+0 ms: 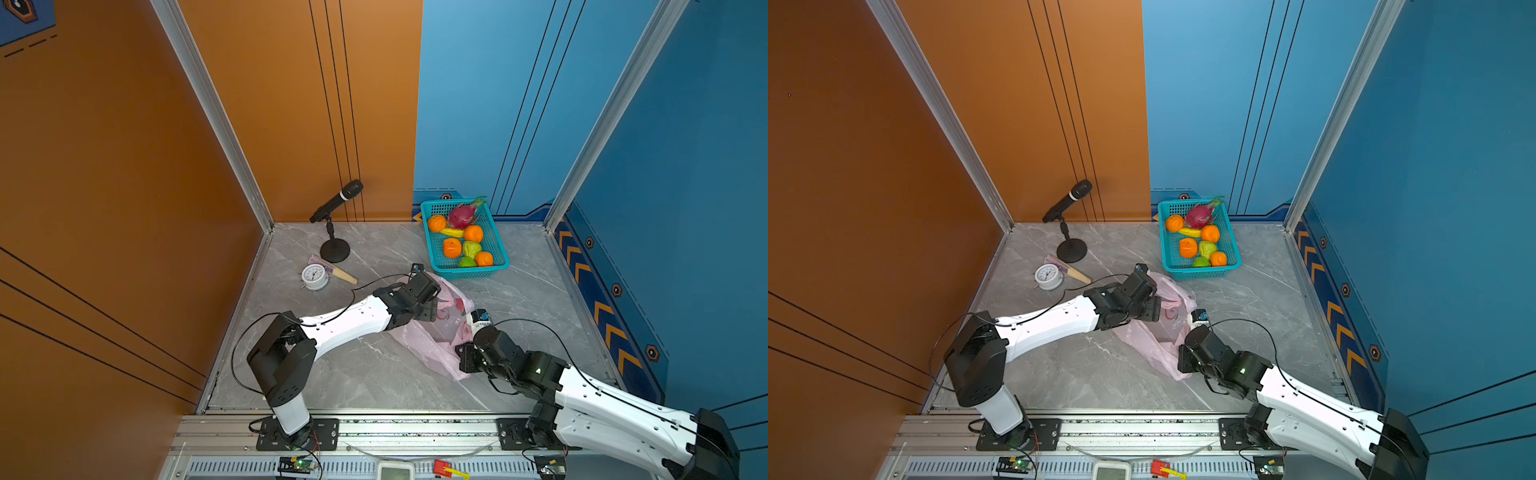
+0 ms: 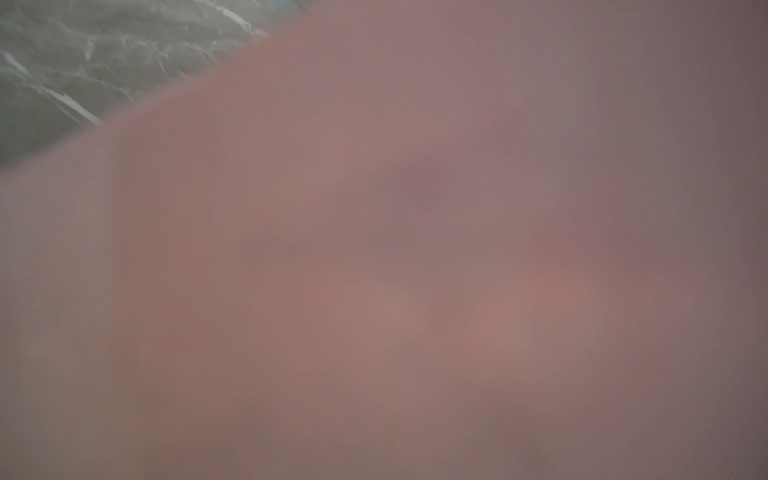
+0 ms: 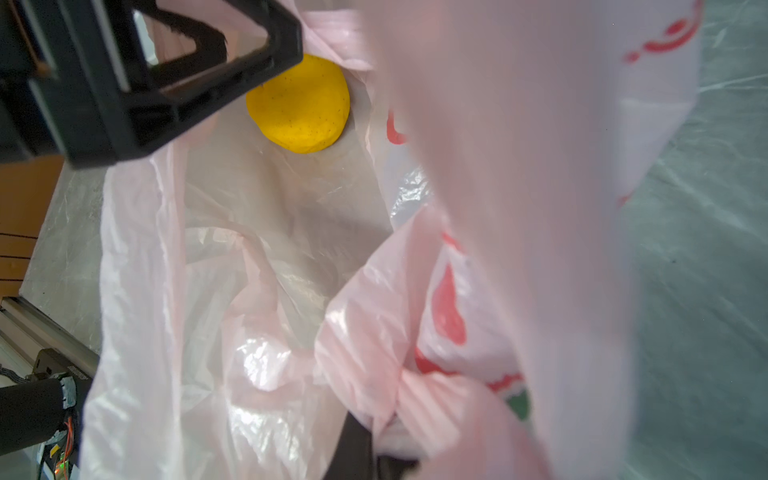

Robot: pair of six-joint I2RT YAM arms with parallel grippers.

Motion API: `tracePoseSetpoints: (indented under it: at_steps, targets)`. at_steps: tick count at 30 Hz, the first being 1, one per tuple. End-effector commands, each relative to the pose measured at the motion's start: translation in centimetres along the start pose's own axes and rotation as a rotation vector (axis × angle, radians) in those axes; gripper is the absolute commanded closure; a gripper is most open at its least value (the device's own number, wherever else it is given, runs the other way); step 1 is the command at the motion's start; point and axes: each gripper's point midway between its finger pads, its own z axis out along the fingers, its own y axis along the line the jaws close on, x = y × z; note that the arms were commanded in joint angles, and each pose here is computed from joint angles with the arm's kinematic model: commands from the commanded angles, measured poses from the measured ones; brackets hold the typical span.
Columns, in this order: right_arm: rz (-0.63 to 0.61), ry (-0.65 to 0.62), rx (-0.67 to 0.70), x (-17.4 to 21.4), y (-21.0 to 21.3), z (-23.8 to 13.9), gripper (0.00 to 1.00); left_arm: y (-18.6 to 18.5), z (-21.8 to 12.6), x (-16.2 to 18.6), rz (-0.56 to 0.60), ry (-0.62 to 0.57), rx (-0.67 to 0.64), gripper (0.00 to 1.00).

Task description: Untie the knot of the plastic bag and take out the fruit

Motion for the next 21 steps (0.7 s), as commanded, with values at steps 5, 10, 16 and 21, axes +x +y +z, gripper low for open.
tracePoseSetpoints:
  at_steps: [5, 10, 16, 21]
  targets:
    - [0.001, 0.002, -0.016, -0.5, 1.1, 0.1, 0.93, 3.0, 1.7, 0.0, 0.049, 0.050, -0.153, 0.09]
    - [0.000, 0.012, -0.022, -0.7, 1.7, 0.4, 0.91, 3.3, 3.6, 0.8, 0.047, 0.104, -0.146, 0.06]
    - [0.002, 0.020, -0.026, -0.8, 2.2, 0.5, 0.87, 3.3, 5.6, 2.1, 0.048, 0.170, -0.132, 0.11]
    - [0.010, 0.002, -0.025, -1.5, 2.5, 0.0, 0.71, 3.8, 6.4, 3.0, 0.045, 0.205, -0.141, 0.11]
